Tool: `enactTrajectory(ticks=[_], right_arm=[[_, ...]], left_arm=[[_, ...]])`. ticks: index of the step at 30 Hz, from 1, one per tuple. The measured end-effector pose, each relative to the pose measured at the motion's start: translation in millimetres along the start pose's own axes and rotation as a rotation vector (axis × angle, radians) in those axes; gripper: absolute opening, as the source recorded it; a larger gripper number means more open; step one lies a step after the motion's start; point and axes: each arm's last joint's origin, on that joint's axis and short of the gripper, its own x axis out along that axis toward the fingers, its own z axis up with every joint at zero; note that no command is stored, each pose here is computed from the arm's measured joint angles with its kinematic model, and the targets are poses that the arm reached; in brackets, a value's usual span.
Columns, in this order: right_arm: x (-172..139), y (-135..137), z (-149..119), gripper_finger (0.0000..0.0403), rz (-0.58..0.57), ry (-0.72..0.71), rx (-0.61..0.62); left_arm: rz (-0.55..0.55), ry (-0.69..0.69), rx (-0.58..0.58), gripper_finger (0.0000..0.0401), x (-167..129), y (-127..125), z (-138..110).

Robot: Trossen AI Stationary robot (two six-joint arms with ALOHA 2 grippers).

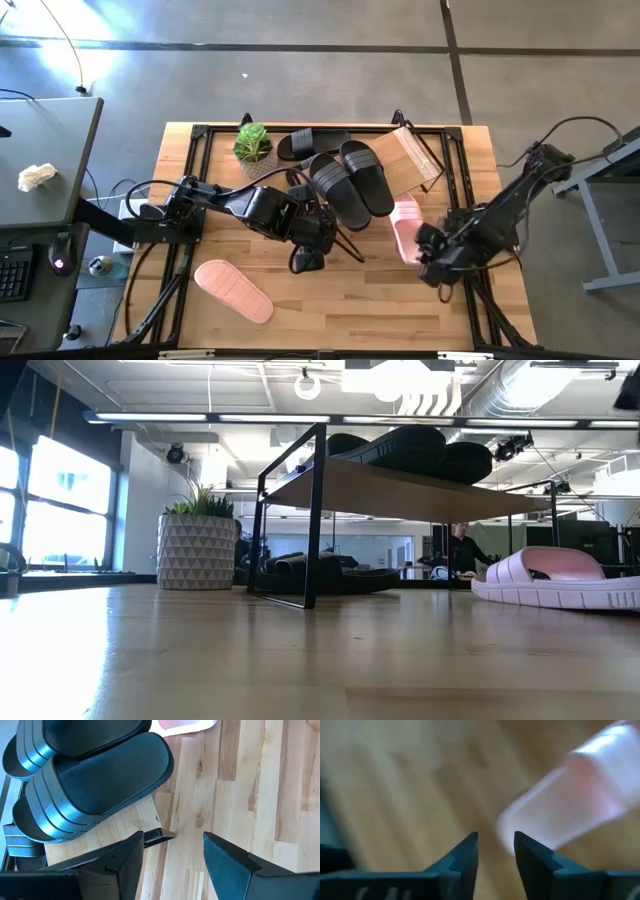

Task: Pick and place slides into the shelf
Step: Put the right pink slipper under the shelf

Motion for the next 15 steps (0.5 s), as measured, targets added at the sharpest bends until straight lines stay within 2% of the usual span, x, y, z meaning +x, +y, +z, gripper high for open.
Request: enactTrajectory(ticks=[3, 6, 10, 15], right_arm=[[-6, 12, -10, 0.0063, 0.083, 0.006, 0.037], [-2, 21, -27, 0.0012, 0.066, 0.050, 0.064], [13, 37, -52, 0.0016, 0.011, 0.016, 0.109], [52, 55, -75, 0.0004, -0.116, 0.003, 0.138]], left_arm=[[0.000, 0.000, 0.000, 0.0189, 0, 0, 0], [0.000, 0.001, 0.000, 0.0188, 0, 0, 0], [-0.018, 0.014, 0.003, 0.0189, 0, 0, -1], [-0.042, 0.023, 0.014, 0.0188, 0, -1, -1]])
